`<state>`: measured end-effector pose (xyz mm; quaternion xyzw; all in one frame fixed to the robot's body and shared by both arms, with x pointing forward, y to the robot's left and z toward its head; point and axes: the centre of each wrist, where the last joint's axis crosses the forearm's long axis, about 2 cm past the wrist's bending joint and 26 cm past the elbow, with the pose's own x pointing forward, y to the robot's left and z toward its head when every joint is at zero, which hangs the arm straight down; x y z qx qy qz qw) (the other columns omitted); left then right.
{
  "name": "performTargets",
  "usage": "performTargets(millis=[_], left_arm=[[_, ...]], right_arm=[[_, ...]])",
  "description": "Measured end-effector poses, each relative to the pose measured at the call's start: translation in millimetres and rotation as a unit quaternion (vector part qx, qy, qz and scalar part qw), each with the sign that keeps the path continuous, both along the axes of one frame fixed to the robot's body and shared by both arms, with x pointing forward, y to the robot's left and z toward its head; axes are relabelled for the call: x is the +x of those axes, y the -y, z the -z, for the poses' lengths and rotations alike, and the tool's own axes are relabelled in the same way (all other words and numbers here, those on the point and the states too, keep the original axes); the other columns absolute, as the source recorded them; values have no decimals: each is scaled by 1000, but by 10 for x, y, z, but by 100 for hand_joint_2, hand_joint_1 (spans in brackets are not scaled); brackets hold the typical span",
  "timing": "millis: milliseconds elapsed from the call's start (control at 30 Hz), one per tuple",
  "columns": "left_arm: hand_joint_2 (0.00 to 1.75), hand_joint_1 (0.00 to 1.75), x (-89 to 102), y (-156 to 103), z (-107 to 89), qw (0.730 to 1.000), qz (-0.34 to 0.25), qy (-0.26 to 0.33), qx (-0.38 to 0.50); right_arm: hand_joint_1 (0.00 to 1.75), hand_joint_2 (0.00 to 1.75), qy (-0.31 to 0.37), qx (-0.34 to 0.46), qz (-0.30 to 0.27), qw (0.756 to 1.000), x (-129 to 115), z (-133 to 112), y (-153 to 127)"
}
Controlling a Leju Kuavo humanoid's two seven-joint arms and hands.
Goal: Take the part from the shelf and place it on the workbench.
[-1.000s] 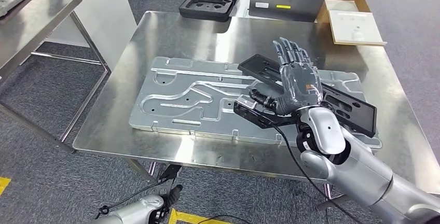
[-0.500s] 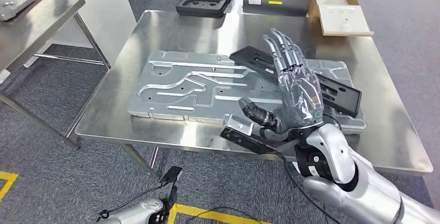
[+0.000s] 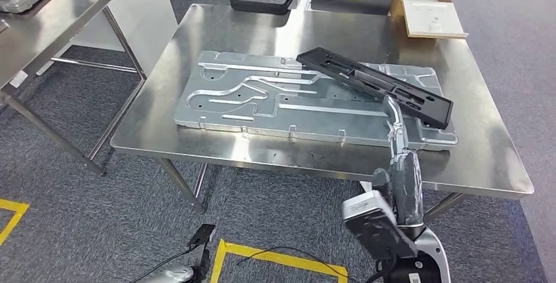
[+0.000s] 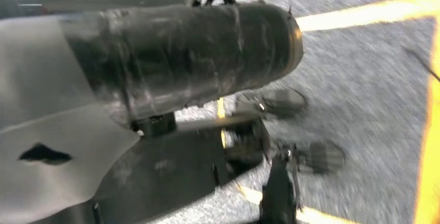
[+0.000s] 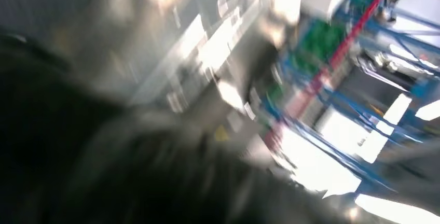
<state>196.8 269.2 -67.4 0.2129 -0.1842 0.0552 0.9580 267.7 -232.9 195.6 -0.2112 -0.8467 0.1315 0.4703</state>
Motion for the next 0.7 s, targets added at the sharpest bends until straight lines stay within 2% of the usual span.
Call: performTargets(millis=[133, 300, 400, 533, 633, 700], left_arm=[[0, 0, -108, -18, 48, 1000, -6, 0, -7], [0, 0, -186, -49, 81, 1000, -14, -6, -11], [0, 0, -208, -79, 91, 1000, -16, -8, -10], [0, 0, -256, -88, 110, 1000, -17, -13, -10], [0, 0, -266, -87, 114, 1000, -17, -9, -15], [0, 0, -274, -97, 119, 1000, -18, -8, -20]], right_arm=[[0, 0, -98, 131, 32, 986, 112, 605, 449], [0, 0, -191, 208, 111, 953, 54, 1438, 962], [0, 0, -235, 211, 156, 936, -82, 1752, 1078], [0, 0, -301, 223, 211, 903, -229, 2018, 1133], [0, 0, -388, 231, 241, 859, -421, 2241, 1112], [0, 0, -462, 225, 251, 820, -647, 2432, 1050]])
